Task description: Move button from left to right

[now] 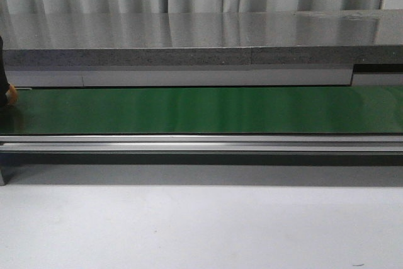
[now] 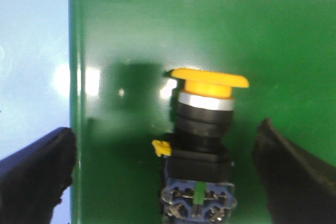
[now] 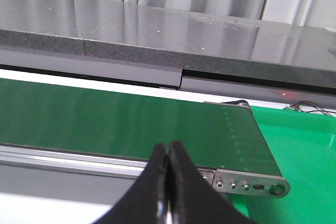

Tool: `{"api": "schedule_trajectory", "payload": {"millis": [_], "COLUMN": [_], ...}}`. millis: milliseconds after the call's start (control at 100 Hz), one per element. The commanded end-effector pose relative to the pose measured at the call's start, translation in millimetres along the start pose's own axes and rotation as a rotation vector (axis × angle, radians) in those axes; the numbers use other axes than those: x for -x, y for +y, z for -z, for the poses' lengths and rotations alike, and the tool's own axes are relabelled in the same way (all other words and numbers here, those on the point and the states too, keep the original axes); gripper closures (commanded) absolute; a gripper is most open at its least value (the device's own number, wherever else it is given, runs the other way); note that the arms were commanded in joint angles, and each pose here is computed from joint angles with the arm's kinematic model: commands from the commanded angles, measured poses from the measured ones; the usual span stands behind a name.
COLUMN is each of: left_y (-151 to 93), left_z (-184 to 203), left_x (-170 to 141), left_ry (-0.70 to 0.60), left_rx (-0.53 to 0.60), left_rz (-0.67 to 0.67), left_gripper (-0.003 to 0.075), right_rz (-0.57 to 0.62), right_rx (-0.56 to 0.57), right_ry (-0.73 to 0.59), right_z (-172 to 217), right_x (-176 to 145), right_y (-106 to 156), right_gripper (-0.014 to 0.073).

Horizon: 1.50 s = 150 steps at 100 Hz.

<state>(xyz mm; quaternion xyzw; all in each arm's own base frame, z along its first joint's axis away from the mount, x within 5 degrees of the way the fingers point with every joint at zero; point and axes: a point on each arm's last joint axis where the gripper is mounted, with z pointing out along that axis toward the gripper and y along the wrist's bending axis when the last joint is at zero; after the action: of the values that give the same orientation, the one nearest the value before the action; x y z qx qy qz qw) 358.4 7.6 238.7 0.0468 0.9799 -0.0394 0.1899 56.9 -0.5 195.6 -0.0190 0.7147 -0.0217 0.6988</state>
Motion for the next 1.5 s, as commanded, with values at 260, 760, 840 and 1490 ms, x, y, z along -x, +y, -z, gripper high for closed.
{"api": "schedule_trajectory", "payload": {"millis": [260,760,840,1490], "left_y": [-15,-41,-50,-53], "left_z": [73,156,159,154], "left_x": [9,-106,-130,-240], "left_ry": [-0.284,-0.761,-0.813,-1.218], "left_rx": [-0.035,0.033,0.01,0.009], "left_rz": [-0.034,-0.065,-0.093,-0.102], "left_gripper": [0.0062,0.0079,0.0079,0.0079], "right_rz": [0.002,0.002,0.002,0.002], "right_rx": [-0.007,-0.007,-0.007,-0.007], "right_ry": [-0.099,-0.099,-0.099,-0.099], "right_z": [2,2,2,2], "right_x": [8,8,8,8], "right_y": [0,0,0,0], "right_gripper": [0.0663,0.0663,0.0663,0.0663]}}
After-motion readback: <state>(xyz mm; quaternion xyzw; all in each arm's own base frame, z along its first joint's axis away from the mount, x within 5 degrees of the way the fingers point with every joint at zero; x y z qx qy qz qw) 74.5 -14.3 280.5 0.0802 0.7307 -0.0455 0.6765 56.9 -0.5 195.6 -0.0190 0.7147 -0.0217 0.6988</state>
